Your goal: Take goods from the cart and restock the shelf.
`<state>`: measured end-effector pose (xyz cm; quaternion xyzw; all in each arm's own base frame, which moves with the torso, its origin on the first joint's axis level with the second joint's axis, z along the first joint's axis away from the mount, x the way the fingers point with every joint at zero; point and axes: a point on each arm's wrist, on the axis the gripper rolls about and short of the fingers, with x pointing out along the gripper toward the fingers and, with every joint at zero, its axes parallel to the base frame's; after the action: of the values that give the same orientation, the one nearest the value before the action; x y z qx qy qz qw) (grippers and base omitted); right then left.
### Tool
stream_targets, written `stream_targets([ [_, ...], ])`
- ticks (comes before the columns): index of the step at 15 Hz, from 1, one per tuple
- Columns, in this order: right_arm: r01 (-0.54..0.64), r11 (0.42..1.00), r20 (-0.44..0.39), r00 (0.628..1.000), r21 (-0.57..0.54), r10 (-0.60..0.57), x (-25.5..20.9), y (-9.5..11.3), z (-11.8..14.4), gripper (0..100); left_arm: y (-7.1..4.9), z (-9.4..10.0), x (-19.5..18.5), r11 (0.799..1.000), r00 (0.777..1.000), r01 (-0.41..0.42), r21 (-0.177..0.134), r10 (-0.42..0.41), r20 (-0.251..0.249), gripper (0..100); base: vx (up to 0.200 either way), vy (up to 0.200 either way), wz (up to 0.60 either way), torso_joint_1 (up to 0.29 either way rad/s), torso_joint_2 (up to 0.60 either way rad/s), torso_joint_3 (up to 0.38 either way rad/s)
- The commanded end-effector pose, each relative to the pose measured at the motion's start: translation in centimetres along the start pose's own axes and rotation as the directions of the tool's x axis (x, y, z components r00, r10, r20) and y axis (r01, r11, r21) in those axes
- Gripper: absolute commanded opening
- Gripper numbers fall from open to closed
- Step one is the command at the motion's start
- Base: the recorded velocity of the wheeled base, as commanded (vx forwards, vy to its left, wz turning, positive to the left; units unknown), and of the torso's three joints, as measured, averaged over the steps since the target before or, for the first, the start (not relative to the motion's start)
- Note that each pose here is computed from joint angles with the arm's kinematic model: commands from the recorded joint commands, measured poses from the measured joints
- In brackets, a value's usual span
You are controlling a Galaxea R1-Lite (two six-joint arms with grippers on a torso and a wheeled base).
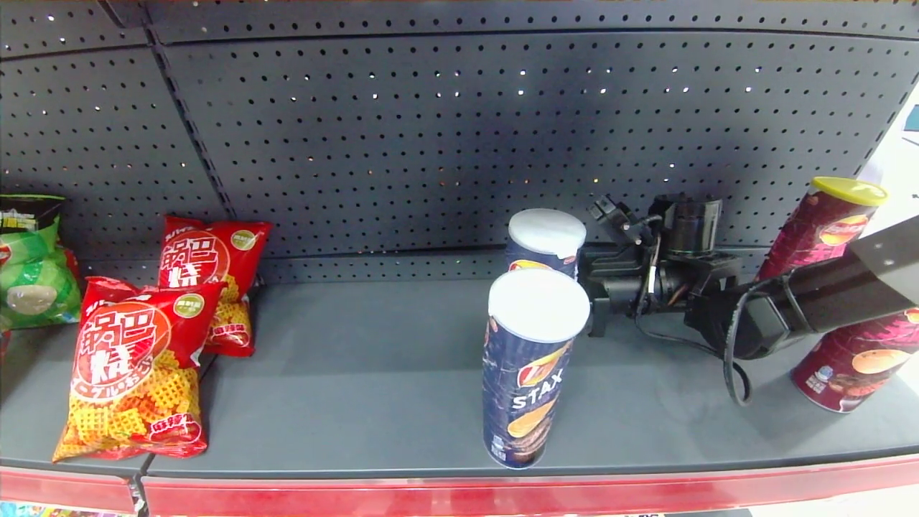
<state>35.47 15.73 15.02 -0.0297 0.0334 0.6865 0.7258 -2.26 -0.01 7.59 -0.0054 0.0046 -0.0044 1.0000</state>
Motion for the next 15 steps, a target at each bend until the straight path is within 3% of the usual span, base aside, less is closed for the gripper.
stream_targets([
  [1,-0.014,1.000,-0.001,1.000,0.004,0.014,0.6,0.0,-0.2,100,0.0,0.0,0.0,1.000,1.000,0.000,-0.001,0.000,-0.002,100,0.000,0.000,0.00,0.000,0.00,0.000],
  [2,-0.016,1.000,-0.002,1.000,0.007,0.016,0.7,-0.1,-0.3,0,0.0,0.0,0.0,1.000,1.000,0.000,0.000,0.000,-0.003,100,0.000,0.000,0.00,0.000,0.00,0.000],
  [12,-0.025,0.998,0.034,0.999,-0.051,0.027,1.8,-1.1,1.7,0,0.0,0.0,0.0,1.000,1.000,0.000,-0.001,0.000,-0.003,100,0.000,0.000,0.00,0.000,0.00,0.000],
  [15,-0.038,0.997,0.044,0.998,-0.070,0.041,2.7,-1.5,0.9,0,0.0,0.0,0.0,1.000,1.000,0.000,-0.001,0.000,-0.002,100,0.000,0.000,0.00,0.000,0.00,0.000],
])
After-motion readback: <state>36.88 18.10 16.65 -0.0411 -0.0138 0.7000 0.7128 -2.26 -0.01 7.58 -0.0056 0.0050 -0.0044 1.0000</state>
